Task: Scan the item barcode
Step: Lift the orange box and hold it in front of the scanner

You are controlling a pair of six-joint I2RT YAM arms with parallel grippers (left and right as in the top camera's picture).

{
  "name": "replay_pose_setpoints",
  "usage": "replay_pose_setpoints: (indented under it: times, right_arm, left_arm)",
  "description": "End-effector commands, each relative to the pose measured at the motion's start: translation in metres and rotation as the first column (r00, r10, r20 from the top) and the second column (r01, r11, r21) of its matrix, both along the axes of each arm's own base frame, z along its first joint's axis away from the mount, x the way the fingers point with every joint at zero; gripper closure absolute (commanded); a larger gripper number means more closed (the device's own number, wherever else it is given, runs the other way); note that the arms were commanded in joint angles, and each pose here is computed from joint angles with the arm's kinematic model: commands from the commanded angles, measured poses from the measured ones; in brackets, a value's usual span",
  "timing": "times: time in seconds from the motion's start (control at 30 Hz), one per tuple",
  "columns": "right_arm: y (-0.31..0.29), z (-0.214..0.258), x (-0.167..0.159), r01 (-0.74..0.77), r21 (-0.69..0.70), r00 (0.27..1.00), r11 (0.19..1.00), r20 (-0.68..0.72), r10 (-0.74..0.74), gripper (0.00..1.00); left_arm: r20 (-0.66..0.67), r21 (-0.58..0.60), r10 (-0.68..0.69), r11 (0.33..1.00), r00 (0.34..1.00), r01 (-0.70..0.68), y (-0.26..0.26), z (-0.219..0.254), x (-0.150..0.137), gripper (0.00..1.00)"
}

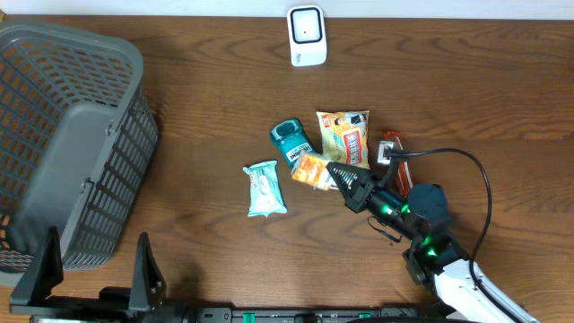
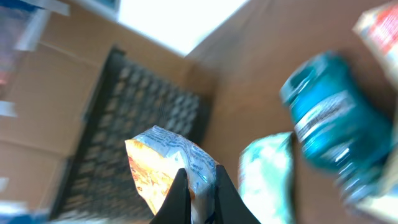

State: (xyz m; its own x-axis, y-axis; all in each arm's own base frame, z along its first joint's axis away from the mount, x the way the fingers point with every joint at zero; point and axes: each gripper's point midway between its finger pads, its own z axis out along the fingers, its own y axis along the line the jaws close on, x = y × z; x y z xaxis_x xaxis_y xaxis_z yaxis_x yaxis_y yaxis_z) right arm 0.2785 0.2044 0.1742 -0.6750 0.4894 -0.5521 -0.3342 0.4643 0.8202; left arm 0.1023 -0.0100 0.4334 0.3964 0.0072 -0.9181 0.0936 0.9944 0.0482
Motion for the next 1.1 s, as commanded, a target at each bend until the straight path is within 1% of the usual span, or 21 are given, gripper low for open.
replay_pose_setpoints:
  times: [0.0,0.07,0.17,0.3,0.37,0.43,0.57,0.7,0.8,0.87,0.9,1.0,1.03,1.07]
  right_arm:
    - [-0.035,0.019,0.038,0.308,-0.232,0.925,0.923,0.302,-0.232,0.99]
    - [-0.047,0.027,0.048,0.412,-0.261,0.879,0.873,0.367,-0.305,0.99]
    - [-0.059,0.045,0.065,0.521,-0.249,0.818,0.816,0.42,-0.394,0.99]
    - [-0.046,0.054,0.091,0.524,-0.292,0.812,0.8,0.457,-0.364,0.99]
    - [-0.035,0.055,0.122,0.547,-0.339,0.8,0.765,0.48,-0.36,0.99]
    - [-0.028,0.056,0.14,0.56,-0.359,0.793,0.747,0.492,-0.358,0.99]
    - [-0.01,0.052,0.193,0.591,-0.398,0.775,0.701,0.521,-0.358,0.99]
    - [0.0,0.043,0.249,0.621,-0.399,0.756,0.674,0.531,-0.382,0.99]
    - [-0.001,0.034,0.293,0.647,-0.38,0.739,0.661,0.526,-0.421,0.99]
    - [-0.002,0.029,0.314,0.658,-0.37,0.731,0.656,0.522,-0.439,0.99]
    - [-0.001,0.025,0.331,0.666,-0.36,0.723,0.653,0.528,-0.446,0.99]
    - [0.004,0.018,0.349,0.672,-0.347,0.715,0.654,0.534,-0.451,0.99]
    - [0.016,0.009,0.36,0.653,-0.342,0.726,0.676,0.537,-0.43,0.99]
    - [0.02,0.005,0.362,0.642,-0.338,0.734,0.689,0.532,-0.423,0.99]
  left_arm:
    - [-0.026,0.004,0.005,1.0,1.0,-0.005,0.0,-0.007,0.004,0.01]
    - [-0.043,0.007,0.006,1.0,0.999,-0.005,0.0,-0.013,0.008,0.01]
    - [-0.093,0.015,0.006,1.0,0.996,-0.005,-0.002,-0.03,0.021,0.01]
    - [-0.147,0.023,0.008,1.0,0.989,-0.004,-0.004,-0.05,0.035,0.0]
    - [-0.183,0.029,0.009,1.0,0.983,-0.004,-0.005,-0.064,0.044,0.01]
    - [-0.204,0.032,0.016,0.999,0.979,-0.01,-0.005,-0.071,0.047,0.01]
    - [-0.238,0.039,0.021,0.999,0.971,-0.012,-0.004,-0.079,0.049,0.01]
    - [-0.254,0.042,0.022,0.999,0.967,-0.012,-0.005,-0.083,0.049,0.01]
    - [-0.275,0.045,0.023,0.999,0.961,-0.011,-0.005,-0.089,0.05,0.01]
    - [-0.278,0.045,0.023,0.999,0.96,-0.01,-0.005,-0.09,0.051,0.01]
    - [-0.281,0.046,0.023,0.999,0.959,-0.01,-0.005,-0.091,0.052,0.01]
    - [-0.284,0.046,0.023,0.999,0.959,-0.01,-0.005,-0.092,0.052,0.0]
    - [-0.283,0.046,0.023,0.999,0.959,-0.01,-0.005,-0.092,0.052,0.0]
    - [-0.284,0.046,0.023,0.999,0.959,-0.01,-0.005,-0.092,0.052,0.0]
